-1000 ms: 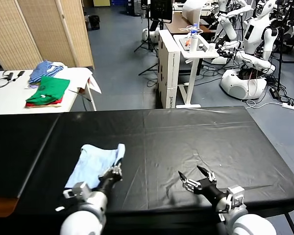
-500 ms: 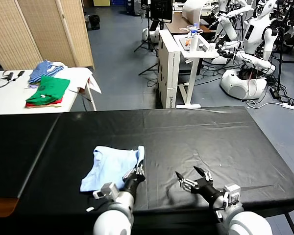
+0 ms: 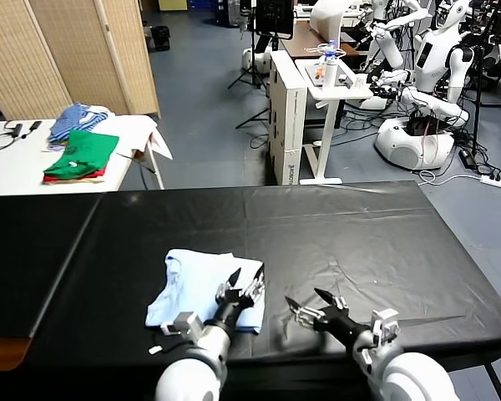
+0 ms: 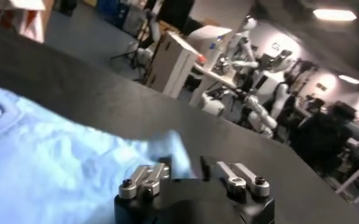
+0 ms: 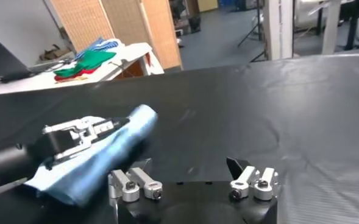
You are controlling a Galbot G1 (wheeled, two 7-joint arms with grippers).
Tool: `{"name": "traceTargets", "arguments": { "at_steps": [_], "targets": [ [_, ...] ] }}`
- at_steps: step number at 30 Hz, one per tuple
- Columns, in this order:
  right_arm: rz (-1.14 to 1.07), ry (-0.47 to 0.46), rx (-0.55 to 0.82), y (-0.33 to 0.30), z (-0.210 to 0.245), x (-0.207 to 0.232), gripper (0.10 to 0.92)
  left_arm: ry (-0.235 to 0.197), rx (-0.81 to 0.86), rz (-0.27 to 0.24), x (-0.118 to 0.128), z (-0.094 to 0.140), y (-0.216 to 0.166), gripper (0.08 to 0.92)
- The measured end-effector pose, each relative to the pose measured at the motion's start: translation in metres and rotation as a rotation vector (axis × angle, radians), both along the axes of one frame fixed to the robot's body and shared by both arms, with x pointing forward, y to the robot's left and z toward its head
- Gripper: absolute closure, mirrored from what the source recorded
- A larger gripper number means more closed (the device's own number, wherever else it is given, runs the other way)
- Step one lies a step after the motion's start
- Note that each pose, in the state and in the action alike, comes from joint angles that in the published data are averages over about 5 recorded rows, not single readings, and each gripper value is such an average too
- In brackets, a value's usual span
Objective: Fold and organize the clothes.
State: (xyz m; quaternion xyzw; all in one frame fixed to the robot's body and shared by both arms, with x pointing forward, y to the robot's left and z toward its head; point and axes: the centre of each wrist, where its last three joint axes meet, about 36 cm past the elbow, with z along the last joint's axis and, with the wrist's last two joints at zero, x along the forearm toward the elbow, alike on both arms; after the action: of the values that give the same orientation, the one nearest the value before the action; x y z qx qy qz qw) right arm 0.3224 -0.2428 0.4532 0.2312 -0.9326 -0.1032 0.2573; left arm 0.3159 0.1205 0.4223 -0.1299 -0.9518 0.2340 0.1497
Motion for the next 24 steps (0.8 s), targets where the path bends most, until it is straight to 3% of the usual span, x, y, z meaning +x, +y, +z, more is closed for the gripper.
{"name": "traceTargets", "arguments": {
  "at_steps": [2,4,12,15,24],
  "targets": [
    [0.007,0.007,0.012,0.006,-0.002,0.006,0.115,-0.014,0.018,0.020,0.002,0.001,0.008,0.122],
    [0.016,0.012,0.020,0.013,-0.005,0.012,0.115,-0.024,0.041,0.040,0.004,0.002,0.017,0.100],
    [0.055,0.043,0.054,0.044,-0.024,0.034,0.154,-0.049,0.145,0.096,-0.001,0.003,0.058,0.093],
    [0.063,0.066,0.068,0.054,-0.032,0.039,0.294,-0.053,0.172,0.112,-0.005,0.006,0.069,0.092],
    [0.062,0.099,0.081,0.059,-0.044,0.043,0.833,-0.064,0.219,0.162,-0.017,0.015,0.092,0.093]
  ]
}}
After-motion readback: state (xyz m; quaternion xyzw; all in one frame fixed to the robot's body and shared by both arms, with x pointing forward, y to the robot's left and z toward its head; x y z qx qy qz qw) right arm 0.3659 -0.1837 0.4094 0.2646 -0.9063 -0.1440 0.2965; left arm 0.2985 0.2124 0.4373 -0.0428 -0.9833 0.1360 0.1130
